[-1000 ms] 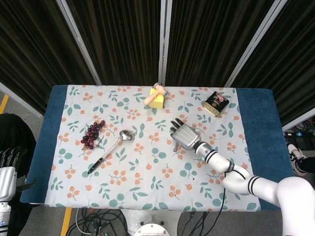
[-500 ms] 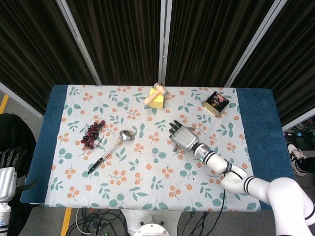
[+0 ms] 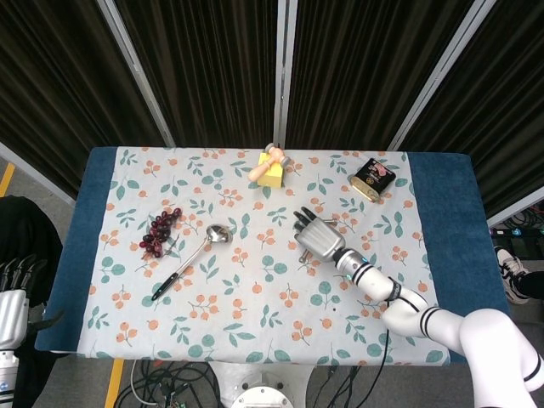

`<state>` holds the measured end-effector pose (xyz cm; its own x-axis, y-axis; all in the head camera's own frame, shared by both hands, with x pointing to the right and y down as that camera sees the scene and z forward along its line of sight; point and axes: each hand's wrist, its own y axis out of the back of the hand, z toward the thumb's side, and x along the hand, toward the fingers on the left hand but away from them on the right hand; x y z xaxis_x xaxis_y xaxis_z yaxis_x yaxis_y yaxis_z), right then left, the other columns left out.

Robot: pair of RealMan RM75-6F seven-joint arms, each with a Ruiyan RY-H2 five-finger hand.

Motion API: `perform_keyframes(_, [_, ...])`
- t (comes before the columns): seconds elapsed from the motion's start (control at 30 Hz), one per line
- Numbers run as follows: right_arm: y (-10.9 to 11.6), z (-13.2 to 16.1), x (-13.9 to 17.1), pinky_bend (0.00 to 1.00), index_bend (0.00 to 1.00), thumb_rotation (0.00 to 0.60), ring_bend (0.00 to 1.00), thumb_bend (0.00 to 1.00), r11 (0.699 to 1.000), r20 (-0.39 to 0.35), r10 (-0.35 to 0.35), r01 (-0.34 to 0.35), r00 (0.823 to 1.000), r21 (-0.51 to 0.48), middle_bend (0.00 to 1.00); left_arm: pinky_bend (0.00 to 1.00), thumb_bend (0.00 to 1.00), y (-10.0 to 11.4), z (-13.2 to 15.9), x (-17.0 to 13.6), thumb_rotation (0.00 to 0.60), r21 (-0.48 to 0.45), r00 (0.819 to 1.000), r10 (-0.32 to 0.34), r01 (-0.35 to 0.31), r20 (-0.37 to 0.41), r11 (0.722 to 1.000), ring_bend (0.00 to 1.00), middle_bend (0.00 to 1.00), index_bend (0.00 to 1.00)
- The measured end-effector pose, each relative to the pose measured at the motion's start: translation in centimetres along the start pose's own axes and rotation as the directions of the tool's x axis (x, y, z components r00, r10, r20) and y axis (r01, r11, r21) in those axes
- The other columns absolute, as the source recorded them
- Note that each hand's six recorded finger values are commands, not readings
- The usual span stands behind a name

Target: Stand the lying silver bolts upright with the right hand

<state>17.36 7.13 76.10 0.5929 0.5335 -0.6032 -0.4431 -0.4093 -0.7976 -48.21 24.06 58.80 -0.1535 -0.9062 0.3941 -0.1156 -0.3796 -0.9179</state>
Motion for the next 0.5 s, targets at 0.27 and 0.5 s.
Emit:
perform_keyframes(0.27, [0.0,-0.1,0.4,0.0,0.57,0.6,0.0,0.35,1.0,0.013,-0.03,0.03,0.999,0.002,0.28,0.0,0.0,0.0,0.0,0.0,0.6,0.0,1.0,0.001,-0.001,0.003,1.0,0.0,0.07,0.15])
perform_keyframes(0.5, [1.1,-0.8,1.4,0.0,0.59,0.6,0.0,0.36,0.996,0.022,-0.08,0.079,0.997,0.048,0.28,0.0,0.0,0.0,0.1,0.0,0.6,-0.002,1.0,0.003,-0.003,0.007,1.0,0.0,0.07,0.15])
